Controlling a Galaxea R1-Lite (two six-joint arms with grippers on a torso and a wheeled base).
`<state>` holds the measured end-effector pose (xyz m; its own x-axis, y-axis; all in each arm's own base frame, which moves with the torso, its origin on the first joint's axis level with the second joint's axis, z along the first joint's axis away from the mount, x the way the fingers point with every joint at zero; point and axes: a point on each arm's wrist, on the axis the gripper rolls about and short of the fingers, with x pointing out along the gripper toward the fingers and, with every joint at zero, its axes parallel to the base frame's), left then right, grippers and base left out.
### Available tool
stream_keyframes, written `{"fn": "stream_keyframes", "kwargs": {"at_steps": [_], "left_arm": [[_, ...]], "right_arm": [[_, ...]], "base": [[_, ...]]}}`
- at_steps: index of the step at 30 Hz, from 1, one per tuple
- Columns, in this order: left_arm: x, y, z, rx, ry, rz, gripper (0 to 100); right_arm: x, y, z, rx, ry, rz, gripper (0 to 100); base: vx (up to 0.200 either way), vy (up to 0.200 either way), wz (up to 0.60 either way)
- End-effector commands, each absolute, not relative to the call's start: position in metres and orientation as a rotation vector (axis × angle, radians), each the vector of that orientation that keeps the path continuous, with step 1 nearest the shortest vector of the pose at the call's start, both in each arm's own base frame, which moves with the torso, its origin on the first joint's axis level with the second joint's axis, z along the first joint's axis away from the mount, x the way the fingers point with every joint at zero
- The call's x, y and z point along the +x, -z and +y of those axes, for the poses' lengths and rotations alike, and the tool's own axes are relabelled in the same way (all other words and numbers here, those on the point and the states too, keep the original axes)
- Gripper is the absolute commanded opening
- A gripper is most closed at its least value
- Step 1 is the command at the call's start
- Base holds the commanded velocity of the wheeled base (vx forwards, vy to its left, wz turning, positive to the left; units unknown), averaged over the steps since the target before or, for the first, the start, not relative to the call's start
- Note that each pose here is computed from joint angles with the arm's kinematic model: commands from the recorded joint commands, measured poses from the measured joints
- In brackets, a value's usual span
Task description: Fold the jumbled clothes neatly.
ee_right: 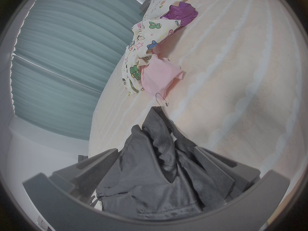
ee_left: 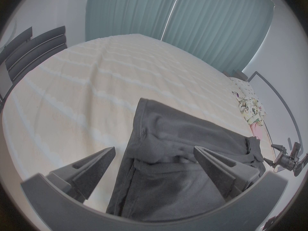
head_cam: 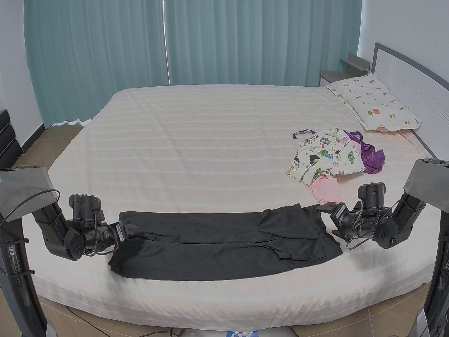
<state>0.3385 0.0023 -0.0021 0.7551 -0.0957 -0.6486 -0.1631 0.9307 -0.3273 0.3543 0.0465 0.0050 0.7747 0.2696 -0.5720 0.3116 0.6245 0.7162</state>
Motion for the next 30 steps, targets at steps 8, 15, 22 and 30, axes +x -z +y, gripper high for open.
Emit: {"fn": "stream_keyframes", "kwargs": {"at_steps": [8, 15, 22, 30], "left_arm": [[0.362, 0.000, 0.000, -0.377, -0.014, 0.728, 100], [0.362, 0.012, -0.003, -0.270, 0.058, 0.787, 100], [0.367, 0.011, -0.002, -0.247, 0.054, 0.775, 100], [0.369, 0.009, 0.004, -0.254, 0.039, 0.795, 100]], "right_arm": [[0.354, -0.004, 0.047, 0.917, 0.028, 0.713, 100], [0.354, -0.004, 0.047, 0.917, 0.028, 0.713, 100], [0.355, -0.004, 0.047, 0.917, 0.028, 0.713, 100], [0.355, -0.004, 0.047, 0.915, 0.026, 0.711, 100]], "base": [[0.000, 0.000, 0.00], [0.000, 0.000, 0.00], [0.000, 0.000, 0.00], [0.000, 0.000, 0.00]]}}
